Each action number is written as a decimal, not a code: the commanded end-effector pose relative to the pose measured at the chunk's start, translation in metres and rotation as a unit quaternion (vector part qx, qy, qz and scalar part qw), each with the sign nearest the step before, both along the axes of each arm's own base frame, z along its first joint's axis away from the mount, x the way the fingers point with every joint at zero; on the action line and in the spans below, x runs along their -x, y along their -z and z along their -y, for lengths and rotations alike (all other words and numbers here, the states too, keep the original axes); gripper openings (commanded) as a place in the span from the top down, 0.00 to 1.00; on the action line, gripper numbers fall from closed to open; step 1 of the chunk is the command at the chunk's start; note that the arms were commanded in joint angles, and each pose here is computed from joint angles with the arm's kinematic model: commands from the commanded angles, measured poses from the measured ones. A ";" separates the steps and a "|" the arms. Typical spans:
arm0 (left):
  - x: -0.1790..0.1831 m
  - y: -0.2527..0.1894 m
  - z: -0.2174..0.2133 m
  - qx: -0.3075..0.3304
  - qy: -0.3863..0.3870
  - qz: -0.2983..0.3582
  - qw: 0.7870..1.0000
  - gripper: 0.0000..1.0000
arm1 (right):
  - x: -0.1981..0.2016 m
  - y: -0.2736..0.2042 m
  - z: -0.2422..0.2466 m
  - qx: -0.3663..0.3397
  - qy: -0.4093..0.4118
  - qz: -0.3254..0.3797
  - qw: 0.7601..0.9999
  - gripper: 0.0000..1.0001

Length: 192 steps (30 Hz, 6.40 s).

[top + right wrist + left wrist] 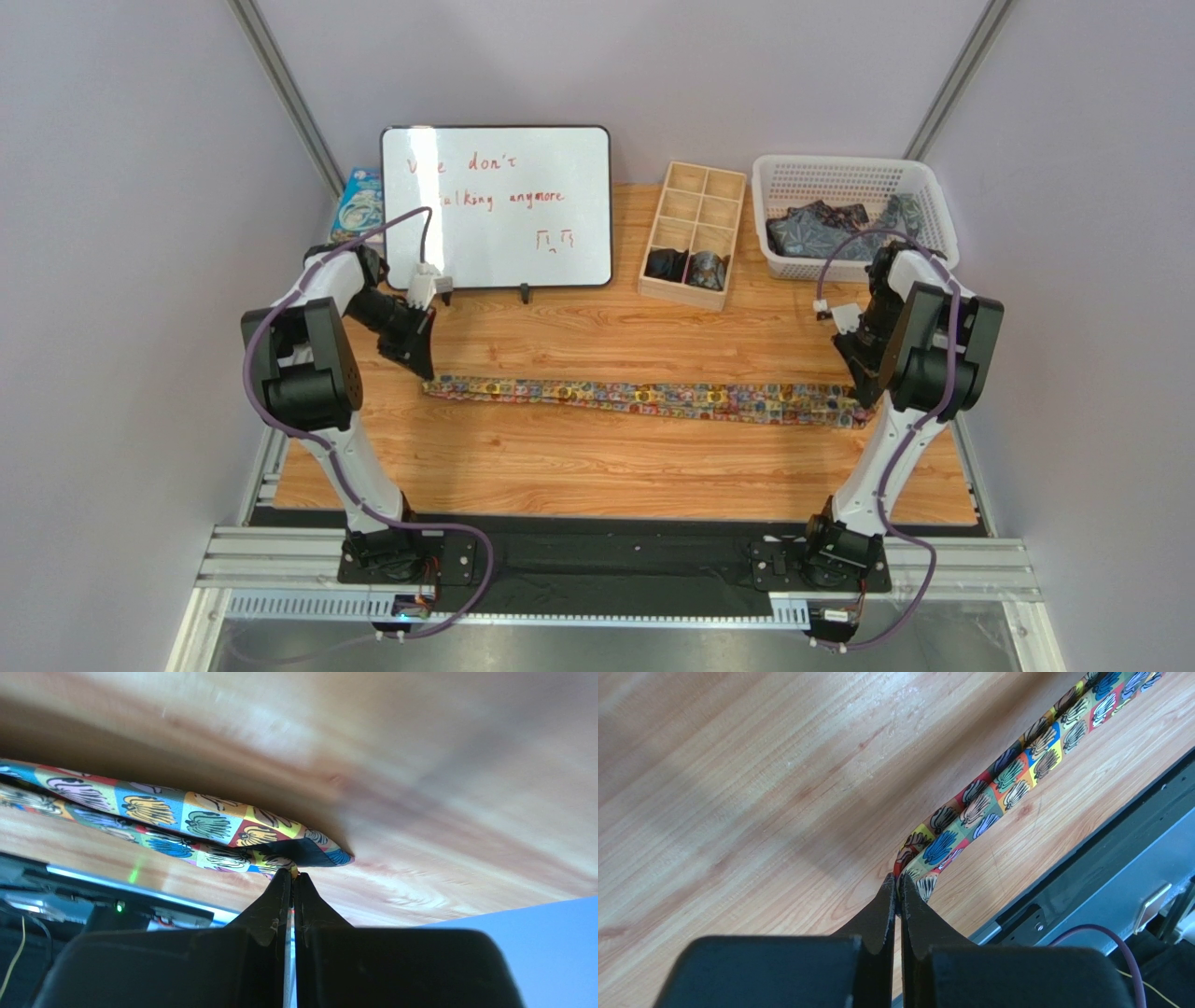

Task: Roll the ties
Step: Flatten out the tie at the center of the board, then roll the tie at the center of the board.

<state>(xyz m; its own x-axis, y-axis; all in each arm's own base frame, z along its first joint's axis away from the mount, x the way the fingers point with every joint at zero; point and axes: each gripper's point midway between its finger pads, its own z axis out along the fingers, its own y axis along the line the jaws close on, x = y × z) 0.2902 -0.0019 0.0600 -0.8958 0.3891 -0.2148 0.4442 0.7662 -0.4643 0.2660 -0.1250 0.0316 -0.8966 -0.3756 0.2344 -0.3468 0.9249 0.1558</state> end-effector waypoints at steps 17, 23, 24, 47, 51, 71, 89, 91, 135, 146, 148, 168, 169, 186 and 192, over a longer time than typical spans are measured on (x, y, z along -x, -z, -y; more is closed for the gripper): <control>-0.026 -0.075 0.003 0.024 0.012 0.192 0.981 0.00 | -0.029 -0.126 -0.034 -0.053 0.007 0.207 0.977 0.26; -0.045 -0.170 0.016 0.039 -0.041 0.381 0.923 0.00 | -0.079 -0.204 -0.105 -0.117 -0.002 0.370 0.922 0.24; -0.045 -0.172 0.017 0.042 -0.054 0.394 0.916 0.01 | -0.097 -0.225 -0.113 -0.111 -0.016 0.430 0.896 0.23; 0.006 -0.045 -0.017 0.037 -0.345 0.078 0.935 0.19 | -0.026 -0.058 -0.407 -0.374 -0.029 0.109 0.921 0.14; 0.004 -0.029 -0.018 0.039 -0.357 0.053 0.932 0.27 | -0.009 -0.030 -0.390 -0.340 -0.021 0.081 0.937 0.18; 0.001 0.009 0.008 0.080 -0.341 0.008 0.937 0.51 | -0.034 -0.022 -0.344 -0.290 -0.022 0.120 0.949 0.34; 0.007 0.007 0.021 0.088 -0.333 -0.019 0.939 0.58 | -0.043 -0.053 -0.364 -0.335 -0.001 0.120 0.934 0.30; 0.007 0.006 0.021 0.085 -0.331 -0.017 0.940 0.58 | -0.045 -0.053 -0.364 -0.336 -0.001 0.120 0.934 0.30; -0.038 -0.021 0.231 0.174 -0.241 -0.046 0.954 1.00 | -0.053 -0.063 -0.416 -0.438 0.126 0.053 0.888 0.53; -0.031 -0.011 0.251 0.167 -0.250 -0.069 0.951 1.00 | -0.043 -0.044 -0.456 -0.439 0.138 0.051 0.886 0.59; -0.030 -0.008 0.251 0.163 -0.251 -0.074 0.951 1.00 | -0.044 -0.045 -0.464 -0.443 0.137 0.055 0.884 0.59; -0.020 -0.003 0.256 0.160 -0.264 -0.099 0.946 1.00 | -0.035 -0.025 -0.481 -0.415 0.133 0.069 0.897 0.66; -0.019 -0.003 0.256 0.160 -0.263 -0.099 0.946 1.00 | -0.037 -0.026 -0.481 -0.415 0.134 0.072 0.897 0.70; -0.020 -0.077 0.193 0.182 -0.035 0.122 0.975 0.00 | -0.014 -0.025 -0.473 -0.439 0.133 0.048 0.887 1.00; 0.004 -0.088 0.174 0.162 0.203 0.300 0.918 0.01 | -0.015 -0.029 -0.473 -0.446 0.137 0.052 0.883 1.00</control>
